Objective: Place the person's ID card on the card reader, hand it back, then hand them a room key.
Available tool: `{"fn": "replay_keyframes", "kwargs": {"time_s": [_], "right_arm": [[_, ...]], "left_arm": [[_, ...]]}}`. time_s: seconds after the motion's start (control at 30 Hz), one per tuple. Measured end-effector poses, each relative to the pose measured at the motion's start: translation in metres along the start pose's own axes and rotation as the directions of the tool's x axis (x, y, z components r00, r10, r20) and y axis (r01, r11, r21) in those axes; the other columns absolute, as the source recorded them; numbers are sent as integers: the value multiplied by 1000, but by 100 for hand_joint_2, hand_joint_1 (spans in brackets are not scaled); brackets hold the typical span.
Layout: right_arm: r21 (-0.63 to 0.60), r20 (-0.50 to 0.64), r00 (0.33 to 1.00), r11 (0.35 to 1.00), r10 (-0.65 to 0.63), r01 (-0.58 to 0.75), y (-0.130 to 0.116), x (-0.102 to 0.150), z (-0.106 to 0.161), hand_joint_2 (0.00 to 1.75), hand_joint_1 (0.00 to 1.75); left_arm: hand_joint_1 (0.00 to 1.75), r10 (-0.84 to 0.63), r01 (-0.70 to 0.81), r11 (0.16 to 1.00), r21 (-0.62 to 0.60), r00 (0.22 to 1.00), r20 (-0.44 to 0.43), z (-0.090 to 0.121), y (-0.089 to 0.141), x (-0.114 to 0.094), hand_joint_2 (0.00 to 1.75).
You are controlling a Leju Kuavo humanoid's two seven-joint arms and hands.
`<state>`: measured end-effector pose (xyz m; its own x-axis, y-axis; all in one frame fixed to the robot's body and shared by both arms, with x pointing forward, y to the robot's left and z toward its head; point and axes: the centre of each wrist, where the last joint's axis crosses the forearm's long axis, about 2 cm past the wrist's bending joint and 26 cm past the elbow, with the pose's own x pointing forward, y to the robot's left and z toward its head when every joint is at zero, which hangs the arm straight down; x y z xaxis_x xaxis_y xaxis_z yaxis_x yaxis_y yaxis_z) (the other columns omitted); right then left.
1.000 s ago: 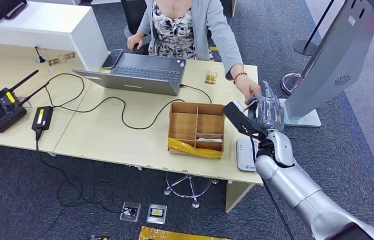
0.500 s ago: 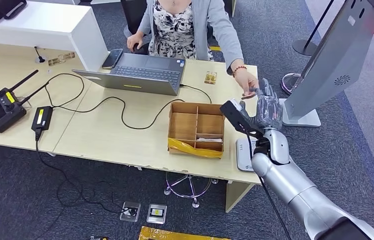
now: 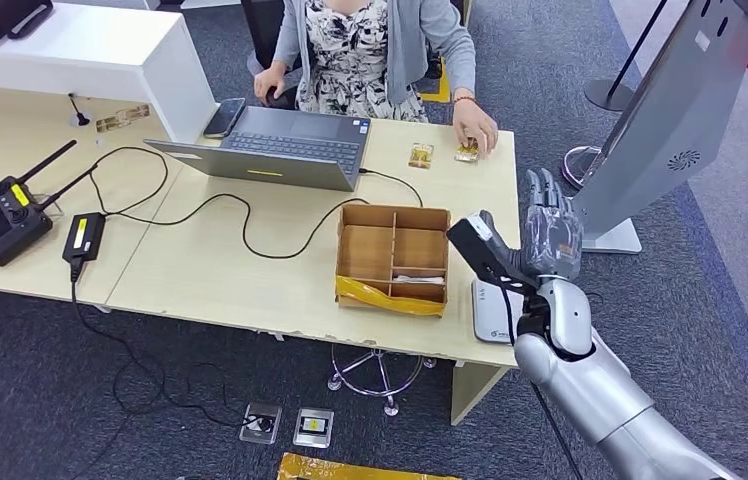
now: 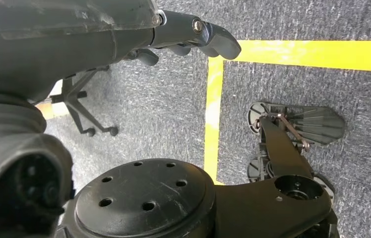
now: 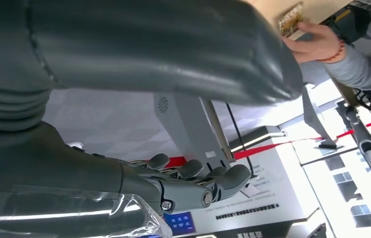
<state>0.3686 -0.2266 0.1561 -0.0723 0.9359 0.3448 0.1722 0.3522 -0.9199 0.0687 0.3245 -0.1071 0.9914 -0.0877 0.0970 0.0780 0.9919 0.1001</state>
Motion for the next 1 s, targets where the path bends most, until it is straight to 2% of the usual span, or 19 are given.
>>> {"fn": "replay_keyframes", "kwargs": {"time_s": [0.03, 0.17, 0.3, 0.53, 1.0], "right_arm": [[2, -5, 1000, 1000, 7, -7, 0, 0, 9, 0, 0], [3, 0, 1000, 1000, 9, -9, -3, 5, 41, 175, 0], [8, 40, 999, 1000, -16, 16, -14, 15, 63, 175, 0], [-33, 146, 989, 999, 27, -22, -18, 39, 108, 175, 0], [24, 194, 980, 999, -42, 38, 2, 78, 131, 175, 0]], "left_arm": [[0, 4, -4, 1000, 1, 1000, -6, 0, 0, 0, 0], [0, 20, -19, 1000, 10, 1000, -24, 0, 0, -2, 0], [0, 36, -36, 999, 7, 999, -27, 0, 0, -2, 0], [0, 63, -63, 998, 10, 998, -10, 0, -3, -1, 0], [0, 55, -56, 998, 16, 998, 13, 0, -11, 1, 0]]}}
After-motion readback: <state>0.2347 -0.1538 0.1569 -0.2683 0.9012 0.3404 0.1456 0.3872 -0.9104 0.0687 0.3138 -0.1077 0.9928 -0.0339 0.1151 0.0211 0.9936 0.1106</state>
